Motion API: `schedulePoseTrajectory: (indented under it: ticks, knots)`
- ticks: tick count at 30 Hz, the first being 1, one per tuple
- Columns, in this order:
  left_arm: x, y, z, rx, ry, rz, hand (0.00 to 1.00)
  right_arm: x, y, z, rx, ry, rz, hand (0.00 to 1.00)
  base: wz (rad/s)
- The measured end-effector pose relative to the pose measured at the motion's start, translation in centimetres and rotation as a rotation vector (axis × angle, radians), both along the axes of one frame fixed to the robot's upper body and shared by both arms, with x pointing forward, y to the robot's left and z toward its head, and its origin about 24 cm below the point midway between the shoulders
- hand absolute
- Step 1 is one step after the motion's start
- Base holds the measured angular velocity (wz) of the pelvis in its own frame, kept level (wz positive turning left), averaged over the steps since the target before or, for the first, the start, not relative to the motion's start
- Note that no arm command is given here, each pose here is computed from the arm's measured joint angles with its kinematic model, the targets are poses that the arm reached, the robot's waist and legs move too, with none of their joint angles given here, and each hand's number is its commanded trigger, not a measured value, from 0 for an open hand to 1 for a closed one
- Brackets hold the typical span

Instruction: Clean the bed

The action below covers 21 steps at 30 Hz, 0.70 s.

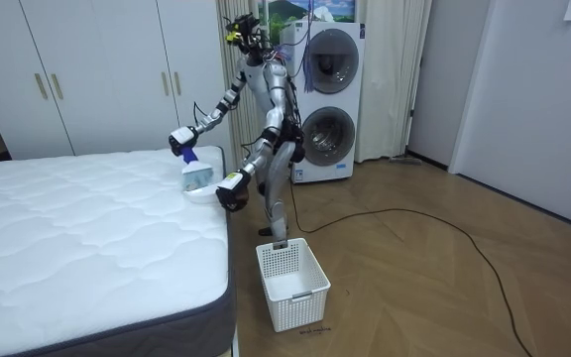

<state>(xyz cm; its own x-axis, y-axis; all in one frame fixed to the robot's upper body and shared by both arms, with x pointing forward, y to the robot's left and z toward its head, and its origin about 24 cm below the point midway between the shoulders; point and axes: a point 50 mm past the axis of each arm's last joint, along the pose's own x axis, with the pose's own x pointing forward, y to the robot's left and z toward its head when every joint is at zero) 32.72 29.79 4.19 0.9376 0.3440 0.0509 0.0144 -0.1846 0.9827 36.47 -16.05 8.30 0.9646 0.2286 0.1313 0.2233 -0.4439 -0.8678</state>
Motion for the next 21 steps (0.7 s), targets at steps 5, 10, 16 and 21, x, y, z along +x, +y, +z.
schedulePoseTrajectory:
  ticks: [5,10,16,21]
  knots:
    - [0.0,-0.3,-0.3,0.001,0.015,-0.001,1.00,0.0,0.0,-0.1,0.015,0.020,-0.010,1.00,0.00]
    - [-0.1,-0.5,-0.7,-0.002,0.026,0.007,1.00,0.0,0.1,-0.3,0.014,0.039,-0.011,1.00,0.00]
    - [-0.1,-0.9,-0.9,-0.011,0.029,0.005,1.00,-0.2,0.5,-0.2,0.023,0.041,0.012,1.00,0.00]
    - [-0.1,-0.9,-0.9,-0.010,0.029,0.006,1.00,-0.8,1.2,-0.7,0.044,0.051,0.052,1.00,0.00]
